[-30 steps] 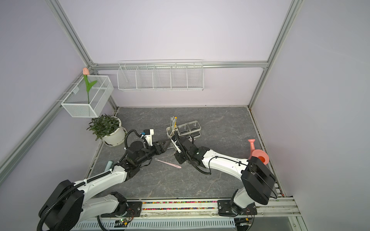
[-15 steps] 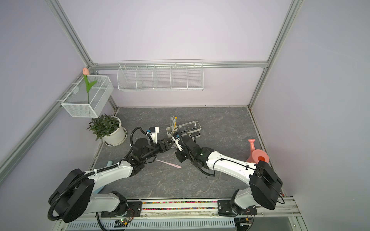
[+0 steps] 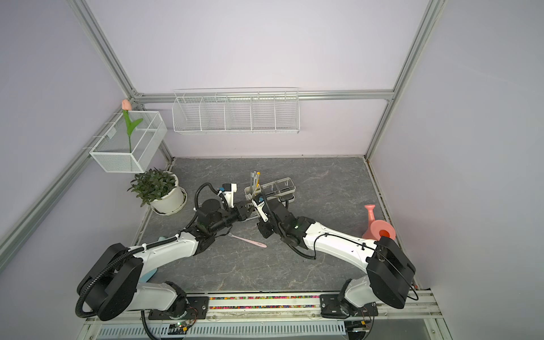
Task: Place the toothbrush into the toothbrush holder
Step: Pick up the toothbrush from the center of the board.
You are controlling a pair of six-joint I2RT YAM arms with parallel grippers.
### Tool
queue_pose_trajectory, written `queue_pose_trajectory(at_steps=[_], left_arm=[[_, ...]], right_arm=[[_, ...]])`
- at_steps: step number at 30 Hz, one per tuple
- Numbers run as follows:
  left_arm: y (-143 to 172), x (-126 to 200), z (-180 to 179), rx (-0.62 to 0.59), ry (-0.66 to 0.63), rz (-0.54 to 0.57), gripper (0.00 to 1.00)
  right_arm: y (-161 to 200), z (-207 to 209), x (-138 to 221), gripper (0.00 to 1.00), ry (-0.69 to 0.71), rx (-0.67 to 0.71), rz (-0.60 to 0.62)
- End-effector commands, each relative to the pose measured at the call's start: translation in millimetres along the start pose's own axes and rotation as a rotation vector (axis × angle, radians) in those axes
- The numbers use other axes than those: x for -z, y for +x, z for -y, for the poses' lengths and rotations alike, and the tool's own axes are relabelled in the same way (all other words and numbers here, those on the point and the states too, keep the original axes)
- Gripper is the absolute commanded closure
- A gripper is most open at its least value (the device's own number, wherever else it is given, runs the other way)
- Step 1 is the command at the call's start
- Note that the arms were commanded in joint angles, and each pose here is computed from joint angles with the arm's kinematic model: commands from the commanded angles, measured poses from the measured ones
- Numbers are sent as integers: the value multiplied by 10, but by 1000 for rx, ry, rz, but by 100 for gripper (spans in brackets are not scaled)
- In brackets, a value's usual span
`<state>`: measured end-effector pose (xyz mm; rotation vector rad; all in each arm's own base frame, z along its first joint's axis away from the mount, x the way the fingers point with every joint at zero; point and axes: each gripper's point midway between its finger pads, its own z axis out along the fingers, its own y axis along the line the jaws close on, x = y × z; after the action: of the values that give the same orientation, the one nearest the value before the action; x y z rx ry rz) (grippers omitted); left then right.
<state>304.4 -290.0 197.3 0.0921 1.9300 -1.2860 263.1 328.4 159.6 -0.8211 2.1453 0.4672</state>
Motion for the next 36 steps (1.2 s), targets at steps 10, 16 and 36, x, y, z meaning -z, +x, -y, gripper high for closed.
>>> queue_pose_trajectory(at_steps=[10, 16, 36], left_arm=[[9, 13, 81, -62, 22, -17, 100], [71, 98, -30, -86, -24, -16, 100], [-131, 377, 138, -129, -44, 62, 100]], right_arm=[[41, 60, 12, 93, 30, 27, -1], [65, 157, 83, 64, 77, 5, -7], [366, 726, 731, 11, 261, -173, 119]])
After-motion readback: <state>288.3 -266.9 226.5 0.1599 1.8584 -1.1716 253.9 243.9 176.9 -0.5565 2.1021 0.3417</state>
